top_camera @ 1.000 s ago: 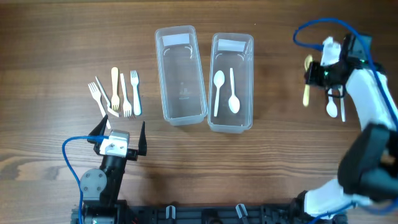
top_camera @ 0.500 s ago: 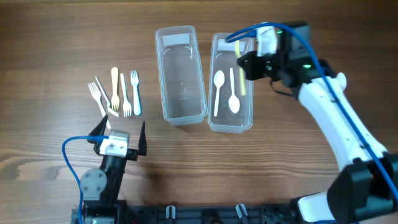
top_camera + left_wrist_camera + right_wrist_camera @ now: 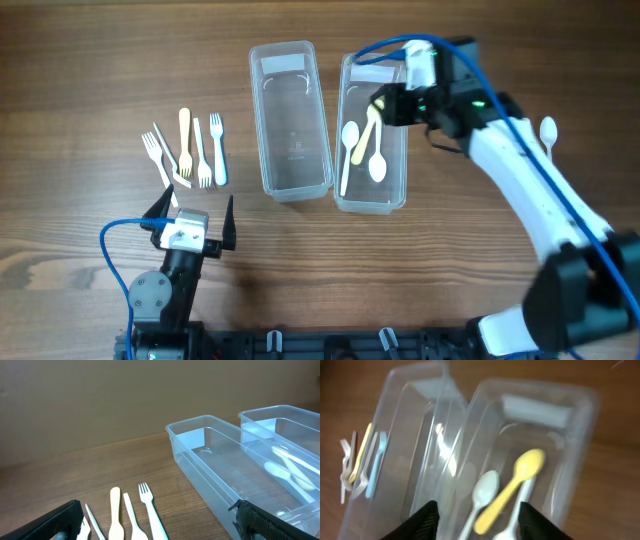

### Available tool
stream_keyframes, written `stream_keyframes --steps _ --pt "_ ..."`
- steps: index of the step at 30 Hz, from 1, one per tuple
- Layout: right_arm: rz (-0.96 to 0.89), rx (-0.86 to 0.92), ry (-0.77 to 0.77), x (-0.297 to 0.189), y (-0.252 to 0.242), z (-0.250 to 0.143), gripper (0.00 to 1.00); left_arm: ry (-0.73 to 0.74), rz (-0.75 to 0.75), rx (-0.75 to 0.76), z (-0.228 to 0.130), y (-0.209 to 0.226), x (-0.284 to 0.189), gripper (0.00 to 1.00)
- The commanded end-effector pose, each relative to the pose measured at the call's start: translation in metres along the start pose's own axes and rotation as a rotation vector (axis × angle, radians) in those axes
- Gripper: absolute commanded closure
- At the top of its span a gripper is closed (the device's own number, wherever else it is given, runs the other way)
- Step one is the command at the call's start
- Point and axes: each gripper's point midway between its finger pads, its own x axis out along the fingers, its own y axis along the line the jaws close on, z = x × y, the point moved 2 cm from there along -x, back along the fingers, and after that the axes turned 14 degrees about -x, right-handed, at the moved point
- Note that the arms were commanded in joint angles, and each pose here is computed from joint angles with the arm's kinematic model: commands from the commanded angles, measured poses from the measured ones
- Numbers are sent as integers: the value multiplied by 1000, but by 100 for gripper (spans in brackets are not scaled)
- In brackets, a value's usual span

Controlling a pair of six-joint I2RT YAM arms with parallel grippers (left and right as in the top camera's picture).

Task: Pack container
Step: 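Drop the yellow spoon into the right container, then grasp the white knife with the right gripper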

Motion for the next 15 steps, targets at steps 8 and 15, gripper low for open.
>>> stream_keyframes --steps 8,15 --pt "-755 -52 128 -164 -142 -34 49 0 12 14 -2 2 0 0" --pt "-717 152 322 -139 -209 -109 52 0 12 14 -2 2 0 0"
